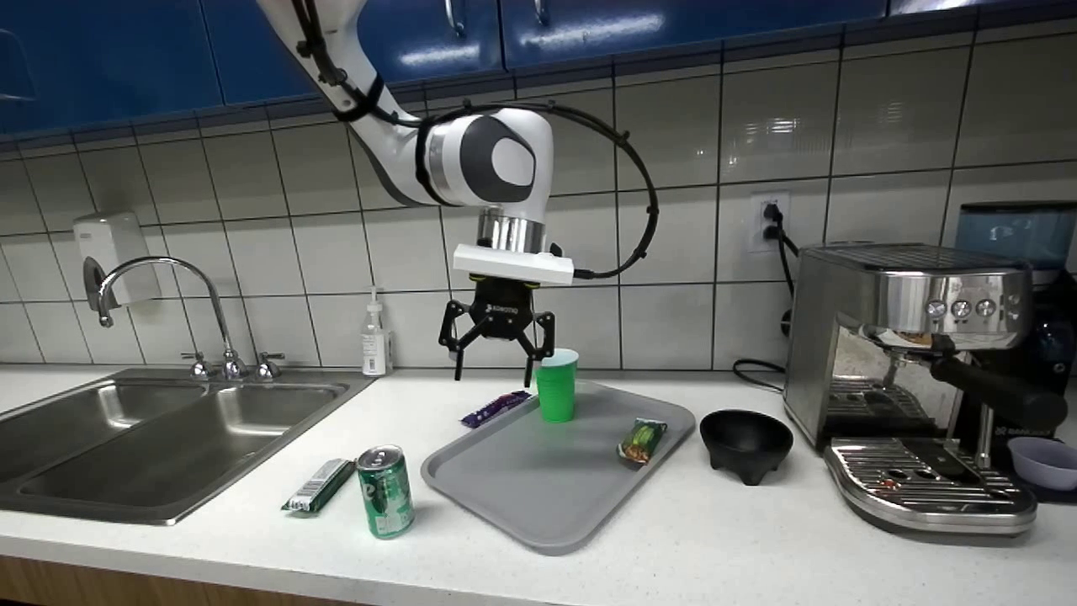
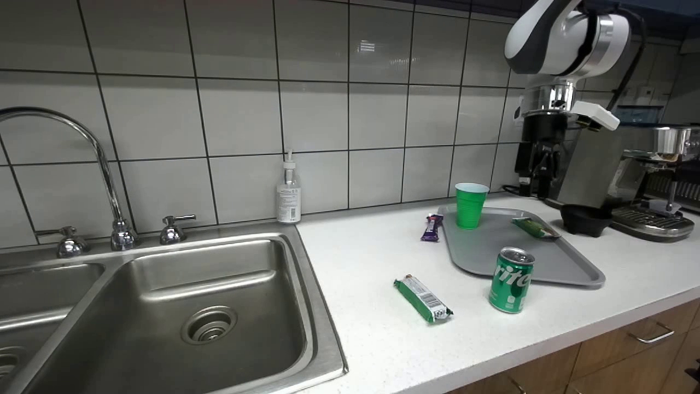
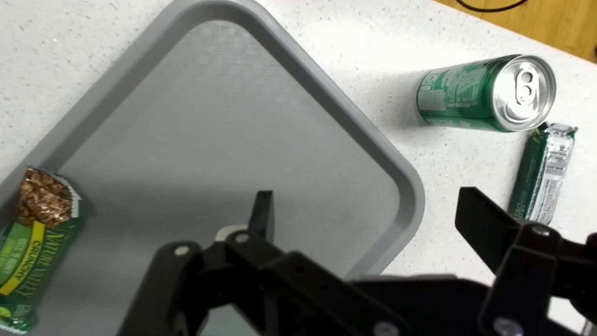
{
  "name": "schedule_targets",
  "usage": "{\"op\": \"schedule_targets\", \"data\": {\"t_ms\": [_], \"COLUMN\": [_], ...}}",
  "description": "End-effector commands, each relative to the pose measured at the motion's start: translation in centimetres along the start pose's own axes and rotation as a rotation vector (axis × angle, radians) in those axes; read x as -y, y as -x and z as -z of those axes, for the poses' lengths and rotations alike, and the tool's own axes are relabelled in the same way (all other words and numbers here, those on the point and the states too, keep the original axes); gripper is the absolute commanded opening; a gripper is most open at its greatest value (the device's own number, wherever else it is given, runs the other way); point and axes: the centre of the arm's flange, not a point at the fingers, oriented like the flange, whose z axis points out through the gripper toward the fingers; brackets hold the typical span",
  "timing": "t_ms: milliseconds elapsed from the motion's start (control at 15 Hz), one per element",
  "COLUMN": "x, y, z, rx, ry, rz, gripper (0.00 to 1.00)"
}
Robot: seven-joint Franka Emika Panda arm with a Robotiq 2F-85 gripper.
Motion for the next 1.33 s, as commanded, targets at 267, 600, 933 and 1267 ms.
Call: {"op": "schedule_targets", "data": {"t_ms": [267, 600, 933, 1267], "x": [5.7, 8.8, 11.6, 13.1], "y": [1.5, 2.1, 2.4, 2.4], "z": [-1.5, -2.8, -4.5, -6.1], "rx": [0.069, 0.116, 0.147, 0.114], "ry": [0.008, 0.011, 0.029, 0.064], "rz": [0.161, 0.248, 0.309, 0.332], "gripper": [1.0, 1.0, 1.0, 1.0]}}
